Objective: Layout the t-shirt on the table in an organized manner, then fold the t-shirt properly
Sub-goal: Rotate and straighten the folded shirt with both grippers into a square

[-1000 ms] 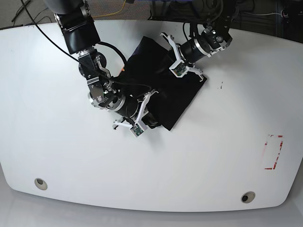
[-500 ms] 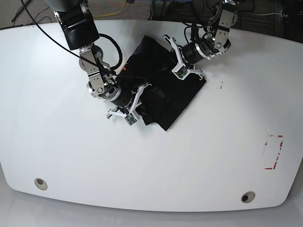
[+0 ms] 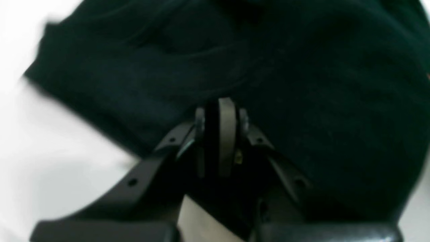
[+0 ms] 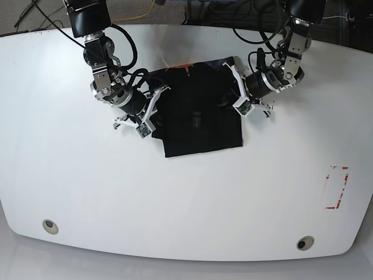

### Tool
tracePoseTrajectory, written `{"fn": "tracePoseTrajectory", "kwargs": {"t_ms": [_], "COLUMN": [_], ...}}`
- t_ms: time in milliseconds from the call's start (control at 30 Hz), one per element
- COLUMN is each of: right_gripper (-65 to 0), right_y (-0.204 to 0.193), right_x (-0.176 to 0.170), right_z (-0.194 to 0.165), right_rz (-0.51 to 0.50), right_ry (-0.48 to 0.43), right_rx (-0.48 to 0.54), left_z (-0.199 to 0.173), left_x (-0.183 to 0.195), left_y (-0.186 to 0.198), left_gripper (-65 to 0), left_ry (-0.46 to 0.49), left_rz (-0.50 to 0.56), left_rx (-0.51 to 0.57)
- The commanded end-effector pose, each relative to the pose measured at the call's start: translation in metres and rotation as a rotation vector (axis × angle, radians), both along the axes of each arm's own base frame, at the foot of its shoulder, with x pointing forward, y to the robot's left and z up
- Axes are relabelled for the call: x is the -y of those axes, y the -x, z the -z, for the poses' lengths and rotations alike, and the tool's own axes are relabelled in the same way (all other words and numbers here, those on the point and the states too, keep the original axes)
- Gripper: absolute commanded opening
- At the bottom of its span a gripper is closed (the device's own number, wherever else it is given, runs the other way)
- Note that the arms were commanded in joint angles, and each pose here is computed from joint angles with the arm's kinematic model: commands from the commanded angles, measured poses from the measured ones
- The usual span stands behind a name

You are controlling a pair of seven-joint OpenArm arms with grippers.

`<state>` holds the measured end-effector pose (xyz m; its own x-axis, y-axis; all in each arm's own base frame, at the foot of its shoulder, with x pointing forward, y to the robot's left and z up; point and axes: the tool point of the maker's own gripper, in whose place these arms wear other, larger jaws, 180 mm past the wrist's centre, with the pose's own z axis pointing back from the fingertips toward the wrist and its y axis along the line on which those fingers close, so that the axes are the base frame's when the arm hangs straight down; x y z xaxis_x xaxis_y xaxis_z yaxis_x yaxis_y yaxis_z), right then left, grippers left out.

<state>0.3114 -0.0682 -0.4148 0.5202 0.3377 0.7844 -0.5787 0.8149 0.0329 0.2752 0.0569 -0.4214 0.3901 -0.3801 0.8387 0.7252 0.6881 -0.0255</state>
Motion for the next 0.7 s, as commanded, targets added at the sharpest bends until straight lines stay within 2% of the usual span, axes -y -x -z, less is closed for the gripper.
{"fn": "tracePoseTrajectory", "kwargs": {"t_ms": [0, 367, 667], "right_gripper": [-63.1, -63.1, -63.1], "right_y": [0.000, 0.004, -0.010], "right_x": [-0.004, -0.017, -0.018], "right_z": [-0.016, -0.028, -0.068], "right_rz": [-0.010, -0.018, -0.030], "right_ry": [-0.008, -0.038, -0.021], "right_rx": [0.043, 0.069, 0.157], "left_z": [0.010, -0.011, -0.063], "left_x": [-0.028, -0.032, -0.041], "left_y": [-0.008, -0.032, -0.056], "left_gripper": [-61.8, -61.8, -61.8], "left_ry": [-0.124, -0.129, -0.111], "left_rz": [-0.018, -0.023, -0.070], "left_rx": [-0.011, 0.059, 0.207]}}
